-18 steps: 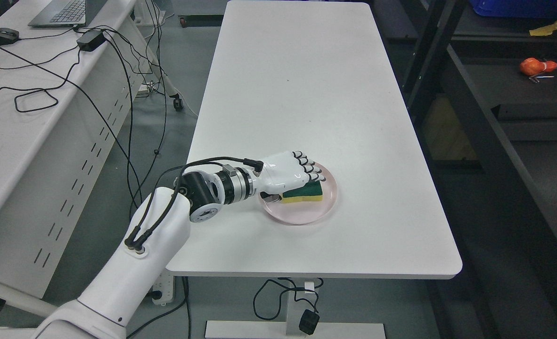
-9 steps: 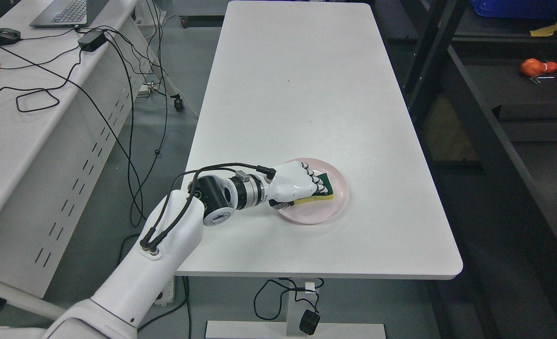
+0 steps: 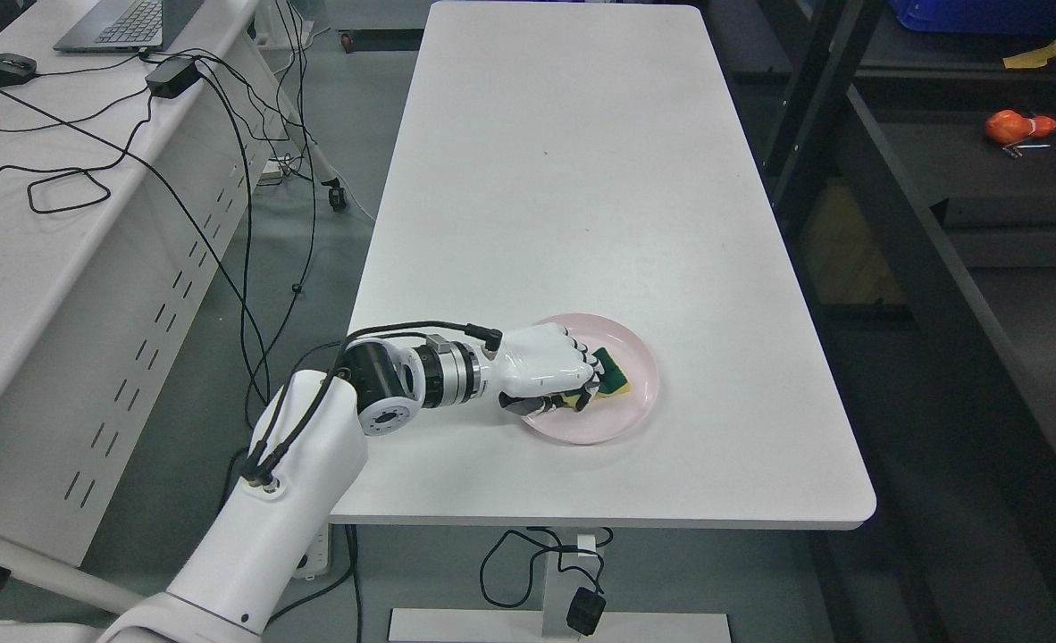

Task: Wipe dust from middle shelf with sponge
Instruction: 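Lift the sponge off the plate with the left hand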

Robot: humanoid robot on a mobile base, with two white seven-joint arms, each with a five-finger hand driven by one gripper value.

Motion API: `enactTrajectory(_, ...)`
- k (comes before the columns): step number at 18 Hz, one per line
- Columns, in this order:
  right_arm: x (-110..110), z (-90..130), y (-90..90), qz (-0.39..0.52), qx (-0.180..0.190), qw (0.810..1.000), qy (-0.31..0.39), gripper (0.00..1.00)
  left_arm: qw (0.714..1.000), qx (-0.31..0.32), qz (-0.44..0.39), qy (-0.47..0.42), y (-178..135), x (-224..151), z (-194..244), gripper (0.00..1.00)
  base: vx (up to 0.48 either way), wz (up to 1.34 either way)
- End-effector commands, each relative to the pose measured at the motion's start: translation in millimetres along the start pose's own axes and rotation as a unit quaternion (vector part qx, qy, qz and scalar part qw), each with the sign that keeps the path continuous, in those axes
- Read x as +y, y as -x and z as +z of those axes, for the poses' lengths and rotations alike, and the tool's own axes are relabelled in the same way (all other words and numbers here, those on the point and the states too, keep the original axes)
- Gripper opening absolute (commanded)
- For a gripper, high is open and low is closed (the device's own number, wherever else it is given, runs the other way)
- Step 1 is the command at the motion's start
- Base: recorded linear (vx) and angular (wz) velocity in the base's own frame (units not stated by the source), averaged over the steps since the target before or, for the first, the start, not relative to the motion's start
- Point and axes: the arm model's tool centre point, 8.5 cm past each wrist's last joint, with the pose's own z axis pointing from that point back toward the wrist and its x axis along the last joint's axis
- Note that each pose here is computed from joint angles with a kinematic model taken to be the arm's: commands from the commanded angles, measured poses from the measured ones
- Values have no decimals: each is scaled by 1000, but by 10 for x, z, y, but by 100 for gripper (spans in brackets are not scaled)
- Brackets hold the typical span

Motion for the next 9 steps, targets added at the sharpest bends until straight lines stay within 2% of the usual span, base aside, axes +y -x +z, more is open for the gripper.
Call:
enactTrajectory(1,-100,-2,-95,-1,-11,1000,7,100,984,91,99,-115,593,76,651,0,0,0)
enactTrajectory(4,-100,-2,-95,-1,-11,1000,7,100,974,116,100,-164,788,238,1027,0,0,0)
enactTrajectory(9,-100,-2,-95,-1,-11,1000,7,100,967,127,30,-220,818,710,1571,0,0,0)
